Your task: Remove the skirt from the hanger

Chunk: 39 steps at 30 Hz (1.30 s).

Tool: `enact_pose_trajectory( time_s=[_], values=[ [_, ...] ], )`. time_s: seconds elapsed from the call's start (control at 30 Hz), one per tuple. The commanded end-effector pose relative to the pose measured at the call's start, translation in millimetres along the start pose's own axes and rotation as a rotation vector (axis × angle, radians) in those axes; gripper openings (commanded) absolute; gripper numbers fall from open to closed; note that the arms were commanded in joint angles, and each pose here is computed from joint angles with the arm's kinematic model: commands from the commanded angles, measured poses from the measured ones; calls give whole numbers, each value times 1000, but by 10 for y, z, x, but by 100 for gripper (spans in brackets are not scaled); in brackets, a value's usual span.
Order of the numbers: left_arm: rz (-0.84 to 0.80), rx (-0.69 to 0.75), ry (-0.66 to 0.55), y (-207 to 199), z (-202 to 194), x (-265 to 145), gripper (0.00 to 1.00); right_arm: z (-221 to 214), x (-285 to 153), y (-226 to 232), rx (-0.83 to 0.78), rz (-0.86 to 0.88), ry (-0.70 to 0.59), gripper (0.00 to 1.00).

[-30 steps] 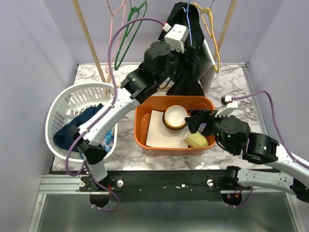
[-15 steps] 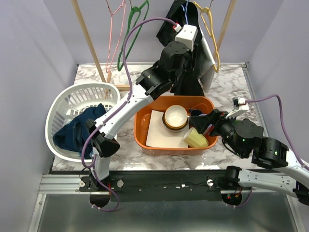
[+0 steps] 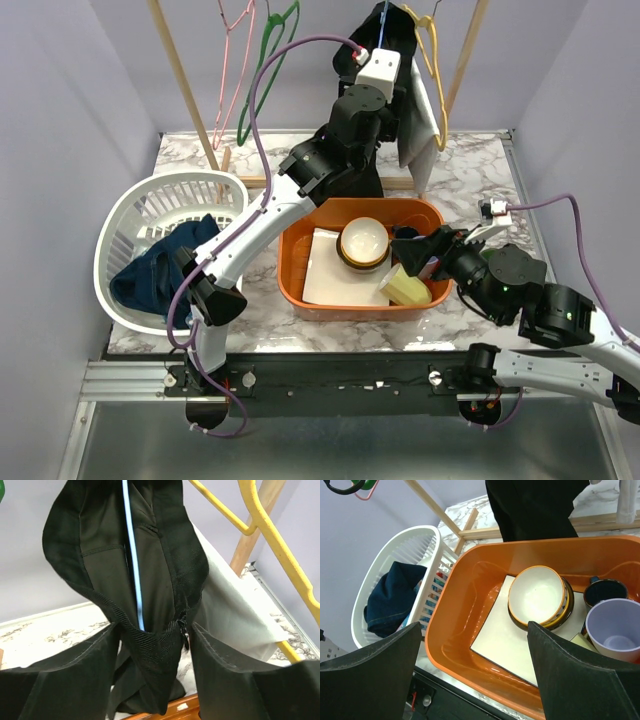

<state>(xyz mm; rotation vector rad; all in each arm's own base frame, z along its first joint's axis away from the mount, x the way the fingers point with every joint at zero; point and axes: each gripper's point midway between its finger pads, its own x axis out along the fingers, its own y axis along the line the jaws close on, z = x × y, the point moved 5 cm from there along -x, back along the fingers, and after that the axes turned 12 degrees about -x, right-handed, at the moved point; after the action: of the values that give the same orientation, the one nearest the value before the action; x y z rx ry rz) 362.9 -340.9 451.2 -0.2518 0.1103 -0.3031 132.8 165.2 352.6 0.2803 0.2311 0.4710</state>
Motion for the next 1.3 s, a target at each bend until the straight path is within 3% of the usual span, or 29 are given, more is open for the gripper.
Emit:
enact_pose_trajectory(
  time_s=[0.0, 0.13, 0.23, 0.33, 0.43, 0.47, 0.57, 0.93, 1.27],
  values=[
    [-25, 26, 7, 8, 31, -44, 72, 2, 10, 43, 4, 22, -4, 93],
    [-26, 46, 22, -8, -49, 49, 71, 12, -3, 36, 6, 24, -8, 93],
    [-11, 49, 22, 10, -31, 87, 62, 18, -14, 30, 7, 25, -10, 93],
    [-5, 57, 11, 28, 7, 104, 49, 38, -32, 16, 14, 24, -18, 93],
    [-16, 59, -4, 16, 58, 93, 30, 61, -51, 12, 20, 28, -26, 93],
    [-20, 64, -8, 14, 83, 83, 17, 63, -52, 13, 22, 29, -28, 93],
    [-14, 58, -28, 28, 169, 43, 0, 79, -61, 10, 27, 32, -36, 93],
    [-46, -11, -208, 54, 856, -282, 0, 151, -48, 89, 33, 60, -44, 93],
    [-5, 6, -268, 194, 1093, -484, 0, 185, -32, 142, 33, 78, -47, 93]
  ],
)
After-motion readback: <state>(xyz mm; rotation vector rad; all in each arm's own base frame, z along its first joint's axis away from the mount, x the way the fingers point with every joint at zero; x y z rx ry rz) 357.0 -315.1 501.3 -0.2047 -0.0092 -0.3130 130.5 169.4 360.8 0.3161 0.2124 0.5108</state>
